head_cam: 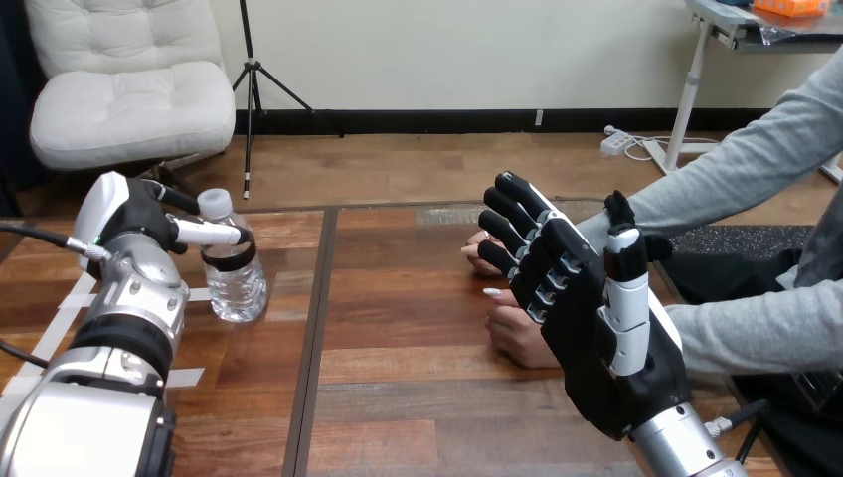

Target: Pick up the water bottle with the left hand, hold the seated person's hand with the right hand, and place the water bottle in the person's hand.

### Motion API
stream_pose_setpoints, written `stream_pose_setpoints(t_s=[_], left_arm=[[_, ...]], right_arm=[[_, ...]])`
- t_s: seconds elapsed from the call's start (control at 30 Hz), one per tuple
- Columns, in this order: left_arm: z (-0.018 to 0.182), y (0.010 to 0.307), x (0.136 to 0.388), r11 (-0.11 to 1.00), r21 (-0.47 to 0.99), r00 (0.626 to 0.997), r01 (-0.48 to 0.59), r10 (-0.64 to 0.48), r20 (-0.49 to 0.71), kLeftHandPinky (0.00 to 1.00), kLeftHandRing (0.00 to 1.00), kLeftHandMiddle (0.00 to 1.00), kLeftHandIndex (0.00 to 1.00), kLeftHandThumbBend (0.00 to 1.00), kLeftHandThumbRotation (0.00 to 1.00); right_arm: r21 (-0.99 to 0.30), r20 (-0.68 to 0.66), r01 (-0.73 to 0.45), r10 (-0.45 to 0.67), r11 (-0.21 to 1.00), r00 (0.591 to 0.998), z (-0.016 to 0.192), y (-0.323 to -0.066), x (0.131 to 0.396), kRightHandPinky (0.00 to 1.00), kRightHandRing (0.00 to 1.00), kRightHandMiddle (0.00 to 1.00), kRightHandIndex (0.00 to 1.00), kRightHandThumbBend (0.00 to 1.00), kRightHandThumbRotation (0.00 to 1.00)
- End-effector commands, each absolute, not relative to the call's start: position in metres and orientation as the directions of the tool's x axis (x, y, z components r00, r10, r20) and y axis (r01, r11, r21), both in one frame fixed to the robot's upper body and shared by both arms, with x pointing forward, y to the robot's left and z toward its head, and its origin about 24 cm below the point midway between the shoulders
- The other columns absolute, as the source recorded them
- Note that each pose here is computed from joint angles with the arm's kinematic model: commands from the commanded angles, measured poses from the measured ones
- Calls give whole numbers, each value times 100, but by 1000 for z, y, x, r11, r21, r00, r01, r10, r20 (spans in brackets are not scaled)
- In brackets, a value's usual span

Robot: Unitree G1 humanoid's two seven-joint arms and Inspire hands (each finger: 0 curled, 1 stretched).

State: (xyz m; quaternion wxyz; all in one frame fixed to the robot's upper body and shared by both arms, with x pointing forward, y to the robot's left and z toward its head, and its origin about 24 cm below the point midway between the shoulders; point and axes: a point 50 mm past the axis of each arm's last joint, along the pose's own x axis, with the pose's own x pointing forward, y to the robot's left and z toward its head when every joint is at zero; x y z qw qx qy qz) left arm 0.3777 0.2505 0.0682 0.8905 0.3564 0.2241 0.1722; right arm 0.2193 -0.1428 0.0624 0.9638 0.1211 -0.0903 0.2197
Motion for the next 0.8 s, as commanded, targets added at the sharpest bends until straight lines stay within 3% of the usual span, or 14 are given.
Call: stream_pose_setpoints(t_s=[0.0, 0.77], left_arm=[[93, 241, 391, 661, 728, 872, -184, 452, -190, 39, 46, 53, 52, 78, 0], [91, 241, 390, 659, 728, 874, -186, 450, -184, 36, 42, 49, 53, 78, 0]], right_arm=[[161, 334, -469, 399, 868, 854, 83, -140, 222, 97, 97, 96, 94, 88, 100], [167, 339, -454, 381, 875, 860, 83, -141, 222, 94, 95, 96, 93, 88, 100]])
